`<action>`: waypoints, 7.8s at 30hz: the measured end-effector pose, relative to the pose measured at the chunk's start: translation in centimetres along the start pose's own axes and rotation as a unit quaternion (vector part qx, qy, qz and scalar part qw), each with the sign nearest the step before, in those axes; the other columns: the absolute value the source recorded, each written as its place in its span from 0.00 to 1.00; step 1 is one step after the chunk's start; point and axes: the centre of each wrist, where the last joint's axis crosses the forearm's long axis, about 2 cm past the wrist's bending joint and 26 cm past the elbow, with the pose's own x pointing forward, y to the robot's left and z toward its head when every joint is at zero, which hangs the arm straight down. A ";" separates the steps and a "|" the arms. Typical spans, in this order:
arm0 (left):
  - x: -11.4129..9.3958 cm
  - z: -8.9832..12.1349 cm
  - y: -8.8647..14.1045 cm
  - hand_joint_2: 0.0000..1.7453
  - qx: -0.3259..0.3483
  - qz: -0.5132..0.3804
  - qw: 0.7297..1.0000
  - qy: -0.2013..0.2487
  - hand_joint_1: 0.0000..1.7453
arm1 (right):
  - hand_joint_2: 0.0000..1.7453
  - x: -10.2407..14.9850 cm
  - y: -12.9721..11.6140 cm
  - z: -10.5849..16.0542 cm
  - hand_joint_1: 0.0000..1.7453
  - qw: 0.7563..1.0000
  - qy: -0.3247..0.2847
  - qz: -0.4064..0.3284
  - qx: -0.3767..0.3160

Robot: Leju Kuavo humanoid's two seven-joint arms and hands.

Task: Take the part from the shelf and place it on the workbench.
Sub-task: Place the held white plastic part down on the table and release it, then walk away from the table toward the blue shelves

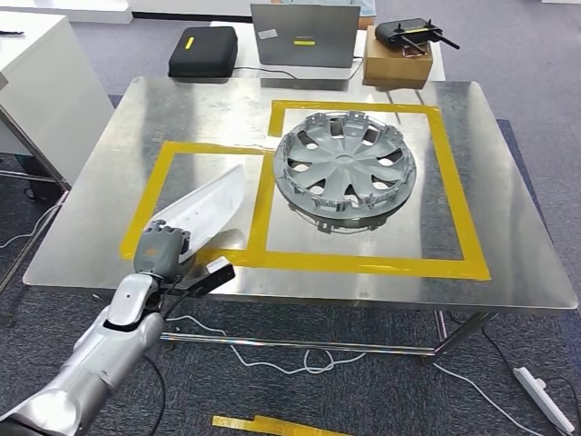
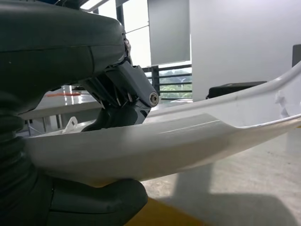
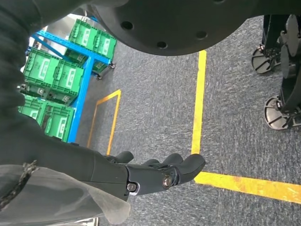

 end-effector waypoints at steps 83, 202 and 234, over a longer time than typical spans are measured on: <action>-17.7 31.4 -8.3 0.00 0.151 0.232 0.834 0.477 0.00 | 0.00 -2.2 -0.3 -0.3 0.00 0.999 0.013 -0.039 -0.025; 1.5 29.3 -19.2 0.00 -0.156 0.502 0.739 0.420 0.00 | 0.00 -1.3 -5.3 -0.1 0.00 0.998 0.001 -0.034 -0.056; 1.9 31.2 -19.5 0.00 -0.137 0.565 0.665 0.469 0.00 | 0.00 1.2 -4.2 0.4 0.00 0.997 -0.016 0.009 -0.071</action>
